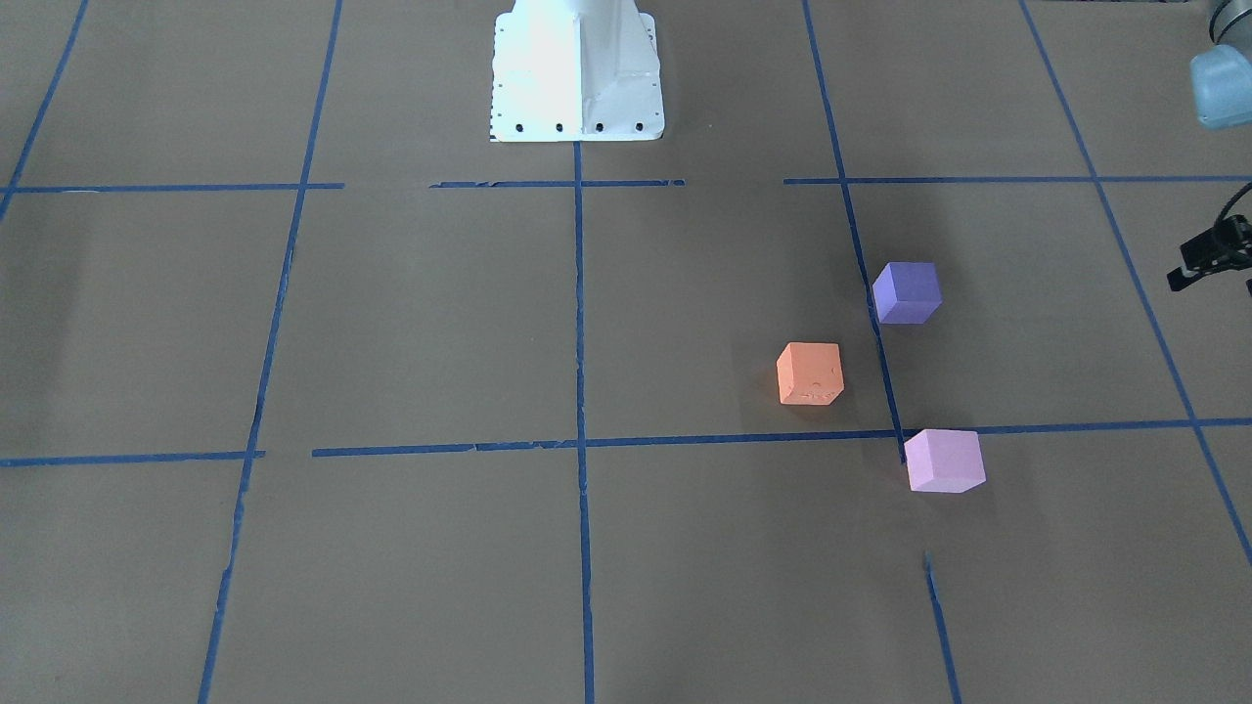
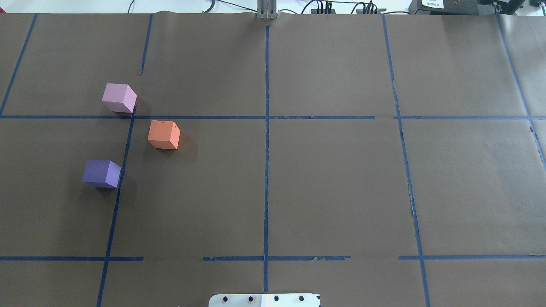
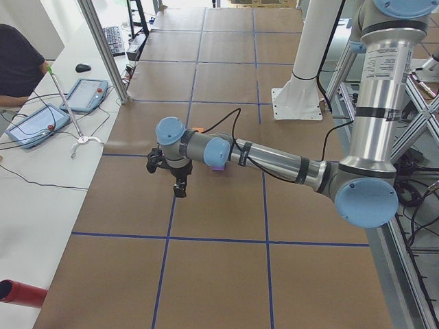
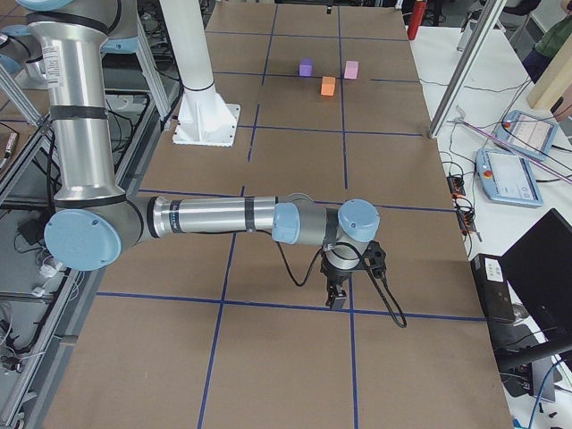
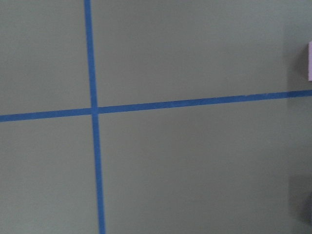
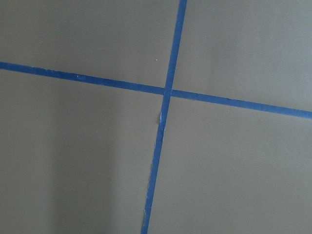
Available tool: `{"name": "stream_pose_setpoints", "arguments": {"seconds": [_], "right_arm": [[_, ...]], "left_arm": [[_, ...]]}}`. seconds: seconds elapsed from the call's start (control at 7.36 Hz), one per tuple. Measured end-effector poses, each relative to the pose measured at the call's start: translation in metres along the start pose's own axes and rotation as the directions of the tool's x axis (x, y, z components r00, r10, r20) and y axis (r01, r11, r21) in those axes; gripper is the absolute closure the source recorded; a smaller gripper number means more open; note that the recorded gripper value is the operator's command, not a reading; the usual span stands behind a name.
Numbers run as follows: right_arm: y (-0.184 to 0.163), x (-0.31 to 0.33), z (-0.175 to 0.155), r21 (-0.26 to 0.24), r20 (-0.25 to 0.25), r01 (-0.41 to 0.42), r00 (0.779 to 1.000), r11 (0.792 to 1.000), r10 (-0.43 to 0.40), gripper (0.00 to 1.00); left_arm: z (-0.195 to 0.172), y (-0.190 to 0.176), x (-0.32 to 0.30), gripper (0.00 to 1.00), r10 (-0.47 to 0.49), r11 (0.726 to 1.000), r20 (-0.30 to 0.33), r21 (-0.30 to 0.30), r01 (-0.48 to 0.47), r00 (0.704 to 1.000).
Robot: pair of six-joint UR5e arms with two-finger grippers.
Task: Arrange blocks in a line
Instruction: 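Move the left gripper down over the orange cube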
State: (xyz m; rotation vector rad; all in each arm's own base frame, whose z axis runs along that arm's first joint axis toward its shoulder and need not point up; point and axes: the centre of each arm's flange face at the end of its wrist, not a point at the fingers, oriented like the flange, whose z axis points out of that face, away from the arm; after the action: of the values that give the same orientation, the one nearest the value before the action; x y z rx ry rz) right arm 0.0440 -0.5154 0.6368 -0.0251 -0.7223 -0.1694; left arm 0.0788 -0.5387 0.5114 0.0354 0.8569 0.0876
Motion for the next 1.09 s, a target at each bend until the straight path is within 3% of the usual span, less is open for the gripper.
{"name": "stream_pose_setpoints", "arguments": {"seconds": [0.27,0.82,1.09], "right_arm": [[0.000,0.000,0.000,0.000,0.000,0.000,1.000,1.000,0.000,0.00],[0.000,0.000,0.000,0.000,0.000,0.000,1.000,1.000,0.000,0.00],[0.000,0.000,0.000,0.000,0.000,0.000,1.000,1.000,0.000,0.00]], "left_arm": [[0.014,-0.029,0.092,0.00,-0.031,1.000,-0.037,-0.005,0.031,0.999],[0.075,-0.041,0.236,0.00,-0.018,0.999,-0.135,-0.044,0.012,0.991],[0.101,-0.049,0.282,0.00,-0.027,0.998,-0.134,-0.062,0.019,0.991]]}}
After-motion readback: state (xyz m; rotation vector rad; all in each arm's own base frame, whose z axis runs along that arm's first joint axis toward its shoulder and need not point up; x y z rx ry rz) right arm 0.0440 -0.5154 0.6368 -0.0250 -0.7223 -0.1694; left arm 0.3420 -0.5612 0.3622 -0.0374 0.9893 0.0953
